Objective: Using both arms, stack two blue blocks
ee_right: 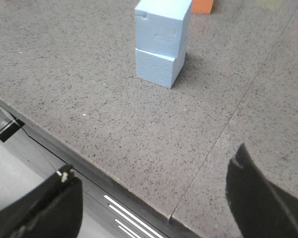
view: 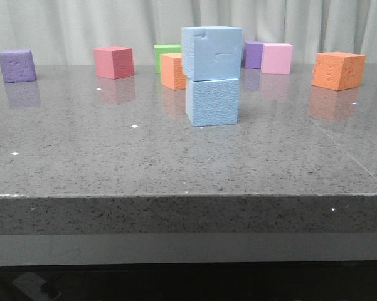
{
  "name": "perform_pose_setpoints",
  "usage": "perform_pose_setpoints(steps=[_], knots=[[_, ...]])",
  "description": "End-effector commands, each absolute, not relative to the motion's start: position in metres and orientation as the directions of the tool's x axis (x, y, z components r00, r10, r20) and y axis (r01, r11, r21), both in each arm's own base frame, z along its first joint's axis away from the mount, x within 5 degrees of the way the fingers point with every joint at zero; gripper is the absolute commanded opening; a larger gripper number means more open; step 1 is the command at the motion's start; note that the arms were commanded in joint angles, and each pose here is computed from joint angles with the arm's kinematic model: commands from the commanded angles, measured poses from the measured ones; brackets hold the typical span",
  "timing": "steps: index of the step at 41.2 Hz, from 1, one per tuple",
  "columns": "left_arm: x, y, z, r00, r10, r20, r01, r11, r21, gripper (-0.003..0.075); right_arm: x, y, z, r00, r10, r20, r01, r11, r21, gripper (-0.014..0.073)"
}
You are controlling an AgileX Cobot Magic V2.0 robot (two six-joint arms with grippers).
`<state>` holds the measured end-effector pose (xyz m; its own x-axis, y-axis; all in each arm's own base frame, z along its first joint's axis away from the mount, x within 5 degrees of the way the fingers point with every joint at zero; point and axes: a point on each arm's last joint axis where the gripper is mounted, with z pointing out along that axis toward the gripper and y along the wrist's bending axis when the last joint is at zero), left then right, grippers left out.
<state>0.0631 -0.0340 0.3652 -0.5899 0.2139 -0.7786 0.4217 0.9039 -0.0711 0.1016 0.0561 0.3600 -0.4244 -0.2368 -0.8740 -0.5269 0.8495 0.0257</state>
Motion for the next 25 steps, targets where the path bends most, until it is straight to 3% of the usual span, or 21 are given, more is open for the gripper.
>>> perform_pose_setpoints(steps=[1, 11, 14, 25], knots=[[0.066, -0.036, 0.375, -0.528, 0.184, -0.829, 0.432, 0.899, -0.076, 0.051, 0.09, 0.049, 0.374, -0.361, -0.211, -0.909, -0.504, 0.863, 0.0, 0.0599], [0.069, -0.038, 0.364, -0.548, 0.198, -0.813, 0.431, 0.899, -0.072, 0.0505, 0.082, 0.043, 0.373, -0.395, -0.185, -0.9, -0.469, 0.883, 0.025, 0.0592], [0.07, -0.038, 0.361, -0.551, 0.2, -0.81, 0.432, 0.899, -0.071, 0.0452, 0.082, 0.043, 0.372, -0.398, -0.186, -0.899, -0.469, 0.883, 0.025, 0.0532], [0.072, -0.041, 0.364, -0.5, 0.209, -0.841, 0.458, 0.887, -0.052, 0.0078, 0.081, 0.043, 0.37, -0.417, -0.191, -0.889, -0.474, 0.88, 0.033, -0.0046]])
